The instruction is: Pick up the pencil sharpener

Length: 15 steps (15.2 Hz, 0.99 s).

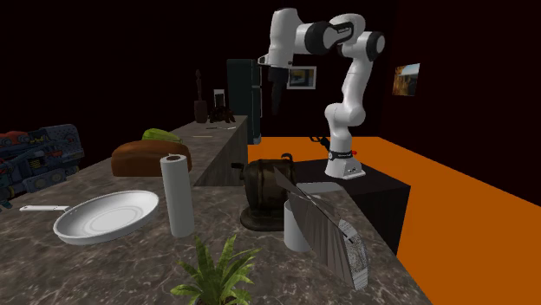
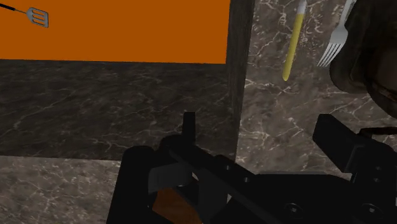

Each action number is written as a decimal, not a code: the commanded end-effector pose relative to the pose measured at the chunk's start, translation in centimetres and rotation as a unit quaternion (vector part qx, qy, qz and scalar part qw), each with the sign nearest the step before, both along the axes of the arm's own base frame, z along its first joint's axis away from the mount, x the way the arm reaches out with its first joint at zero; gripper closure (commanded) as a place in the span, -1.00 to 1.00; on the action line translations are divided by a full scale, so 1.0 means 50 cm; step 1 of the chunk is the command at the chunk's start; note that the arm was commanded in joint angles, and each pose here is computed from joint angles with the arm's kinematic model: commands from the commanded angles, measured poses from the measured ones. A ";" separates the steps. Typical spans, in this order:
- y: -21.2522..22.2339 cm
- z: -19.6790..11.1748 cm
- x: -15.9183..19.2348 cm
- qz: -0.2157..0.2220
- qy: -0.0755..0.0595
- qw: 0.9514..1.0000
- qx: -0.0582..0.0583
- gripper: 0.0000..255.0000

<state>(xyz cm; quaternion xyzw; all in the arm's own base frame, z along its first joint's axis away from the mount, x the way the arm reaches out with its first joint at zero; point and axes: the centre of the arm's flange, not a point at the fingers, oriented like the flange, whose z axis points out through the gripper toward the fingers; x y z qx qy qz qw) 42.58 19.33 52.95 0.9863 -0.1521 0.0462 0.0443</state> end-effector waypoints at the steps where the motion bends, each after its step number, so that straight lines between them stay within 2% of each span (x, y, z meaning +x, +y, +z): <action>1: 0.043 -0.023 0.028 -0.015 0.003 1.000 0.002 -1.00; 8: 0.184 -0.096 0.131 -0.061 0.014 0.998 0.005 -1.00; 15: 0.314 -0.170 0.246 -0.107 0.026 0.994 0.008 -1.00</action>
